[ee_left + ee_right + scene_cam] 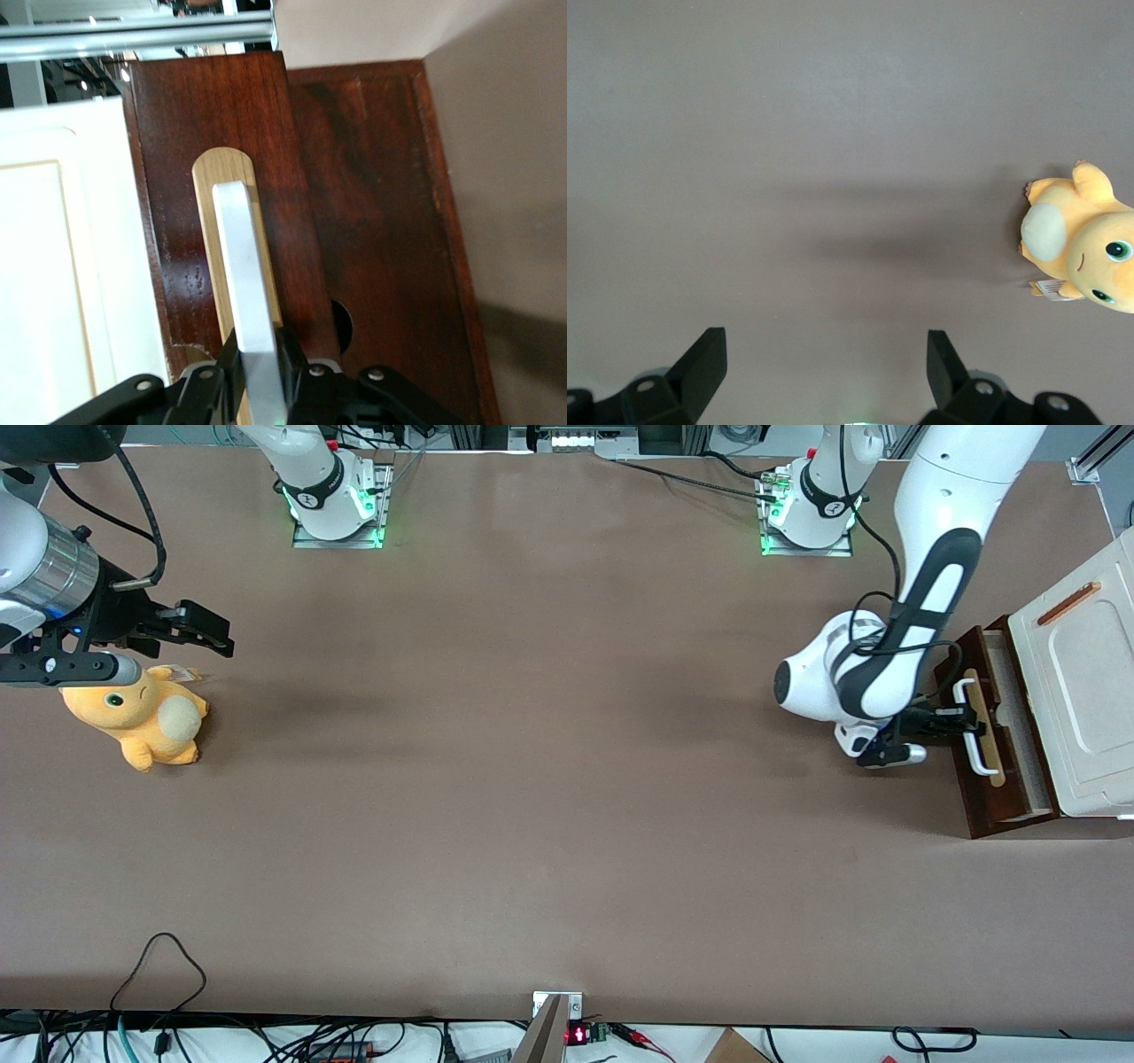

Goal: Open lower drawer with left arm only
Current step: 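Pull the handle with the left gripper, sliding the drawer out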

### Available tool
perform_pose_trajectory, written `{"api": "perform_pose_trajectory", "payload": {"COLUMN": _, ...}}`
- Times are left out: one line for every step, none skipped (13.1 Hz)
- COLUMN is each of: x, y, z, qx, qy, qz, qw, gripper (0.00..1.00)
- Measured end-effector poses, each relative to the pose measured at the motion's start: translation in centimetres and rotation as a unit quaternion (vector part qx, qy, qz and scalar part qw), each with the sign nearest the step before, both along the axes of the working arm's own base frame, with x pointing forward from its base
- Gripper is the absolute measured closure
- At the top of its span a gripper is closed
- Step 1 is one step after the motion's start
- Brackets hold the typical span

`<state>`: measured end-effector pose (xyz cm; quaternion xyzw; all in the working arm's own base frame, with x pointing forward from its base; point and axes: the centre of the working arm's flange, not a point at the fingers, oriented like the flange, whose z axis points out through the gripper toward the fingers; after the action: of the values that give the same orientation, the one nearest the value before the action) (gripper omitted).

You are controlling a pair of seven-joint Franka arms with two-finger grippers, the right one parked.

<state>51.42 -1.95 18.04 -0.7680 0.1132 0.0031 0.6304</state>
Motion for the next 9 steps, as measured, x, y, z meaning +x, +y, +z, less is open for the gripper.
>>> {"api": "perform_pose_trajectory", "payload": {"x": -0.1, "y": -1.0, "z": -0.1, "qx": 0.001, "qy": 0.001, "qz": -0.008, "qw": 1.0000, "gripper": 0.80}}
{"api": "perform_pose_trajectory", "payload": {"x": -0.3, "y": -1.9, "z": -0.1, "qx": 0.000, "qy": 0.003, "qz": -0.016, "qw": 0.9999, "gripper": 0.80}}
{"api": "perform_pose_trajectory", "payload": {"x": -0.4, "y": -2.6, "z": -0.1, "qx": 0.000, "qy": 0.003, "qz": -0.021, "qw": 0.9998, "gripper": 0.80}}
{"api": "perform_pose_trajectory", "payload": {"x": -0.5, "y": -3.2, "z": -0.1, "qx": -0.001, "qy": 0.004, "qz": -0.026, "qw": 0.9997, "gripper": 0.80}}
{"api": "perform_pose_trajectory", "payload": {"x": -0.5, "y": -3.7, "z": -0.1, "qx": -0.002, "qy": 0.004, "qz": -0.030, "qw": 0.9995, "gripper": 0.80}}
{"api": "perform_pose_trajectory", "payload": {"x": -0.6, "y": -4.2, "z": -0.1, "qx": -0.004, "qy": 0.004, "qz": -0.033, "qw": 0.9994, "gripper": 0.80}}
{"api": "perform_pose_trajectory", "payload": {"x": -0.6, "y": -4.6, "z": -0.1, "qx": -0.004, "qy": 0.004, "qz": -0.037, "qw": 0.9993, "gripper": 0.80}}
{"api": "perform_pose_trajectory", "payload": {"x": -0.7, "y": -5.0, "z": 0.0, "qx": -0.004, "qy": 0.004, "qz": -0.040, "qw": 0.9992, "gripper": 0.80}}
{"api": "perform_pose_trajectory", "payload": {"x": -0.8, "y": -5.4, "z": 0.0, "qx": -0.004, "qy": 0.004, "qz": -0.043, "qw": 0.9991, "gripper": 0.80}}
